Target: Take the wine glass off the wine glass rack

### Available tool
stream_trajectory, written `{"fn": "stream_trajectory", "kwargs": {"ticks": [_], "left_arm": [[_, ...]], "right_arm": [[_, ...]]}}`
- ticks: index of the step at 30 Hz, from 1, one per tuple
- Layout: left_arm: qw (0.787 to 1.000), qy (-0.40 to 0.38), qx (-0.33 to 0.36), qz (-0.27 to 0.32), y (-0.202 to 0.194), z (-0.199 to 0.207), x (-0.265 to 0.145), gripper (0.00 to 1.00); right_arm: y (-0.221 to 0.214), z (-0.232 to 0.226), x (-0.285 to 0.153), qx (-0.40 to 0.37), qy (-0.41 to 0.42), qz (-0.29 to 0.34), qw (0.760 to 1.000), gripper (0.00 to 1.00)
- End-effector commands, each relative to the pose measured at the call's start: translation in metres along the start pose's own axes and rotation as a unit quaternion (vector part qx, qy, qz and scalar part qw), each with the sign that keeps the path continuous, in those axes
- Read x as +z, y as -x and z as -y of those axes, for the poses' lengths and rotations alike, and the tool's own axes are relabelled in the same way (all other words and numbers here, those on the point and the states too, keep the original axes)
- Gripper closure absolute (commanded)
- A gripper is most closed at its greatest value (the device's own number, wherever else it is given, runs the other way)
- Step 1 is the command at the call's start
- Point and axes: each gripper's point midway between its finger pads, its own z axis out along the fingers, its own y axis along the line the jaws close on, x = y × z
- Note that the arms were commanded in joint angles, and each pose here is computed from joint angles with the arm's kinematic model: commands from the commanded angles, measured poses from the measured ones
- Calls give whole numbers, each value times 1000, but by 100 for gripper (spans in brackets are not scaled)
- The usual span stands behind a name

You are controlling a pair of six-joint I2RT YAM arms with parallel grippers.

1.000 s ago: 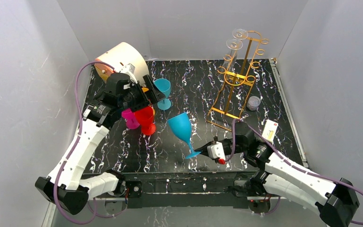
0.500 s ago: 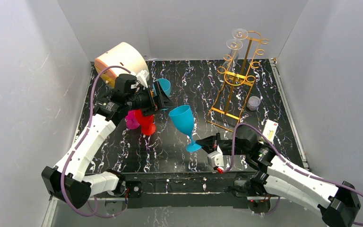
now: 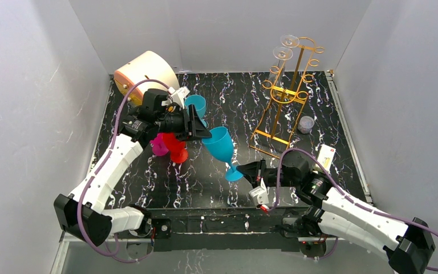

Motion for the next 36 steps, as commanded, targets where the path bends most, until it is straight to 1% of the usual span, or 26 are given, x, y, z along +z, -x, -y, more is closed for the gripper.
{"fn": "stream_trajectory", "kwargs": {"ticks": [1,3,5,10,12,13,18,20,23,25,30,31,33,36], "left_arm": [[998,-34,20,-39,-13,10,-4,54],[998,-38,25,-44,-14,11,-5,56],[997,-45,29,-48,-15,14,-6,62],[996,-61,37,-58,-17,19,-7,86],[996,-58,39,-57,-17,18,-7,98],[996,-58,40,-56,-17,18,-7,100],[996,-59,50,-50,-16,20,-10,100],[996,-53,56,-39,-12,21,-13,100],[997,-42,63,-23,-6,21,-15,100],[997,-38,65,-17,-4,21,-16,100],[997,-23,70,-2,1,19,-16,100],[997,-19,71,0,2,18,-16,100],[997,-14,71,4,3,16,-16,100],[997,-12,73,7,6,17,-16,100]], "right_arm": [[5,31,-2,-103,-29,-4,994,99],[4,34,-1,-114,-30,-7,993,99],[2,32,0,-130,-19,-12,991,99],[0,35,2,-150,-17,-16,988,99],[-2,35,3,-150,-12,-19,988,99],[-2,35,3,-151,-11,-19,988,99],[-2,33,4,-148,-3,-17,989,99],[-1,32,4,-146,0,-15,989,91],[1,30,5,-143,4,-9,990,83],[3,29,5,-142,4,-3,990,79],[4,28,4,-129,3,1,992,72],[5,27,4,-128,4,2,992,70],[5,25,3,-122,6,3,992,57],[5,23,1,-118,4,1,993,46]]}}
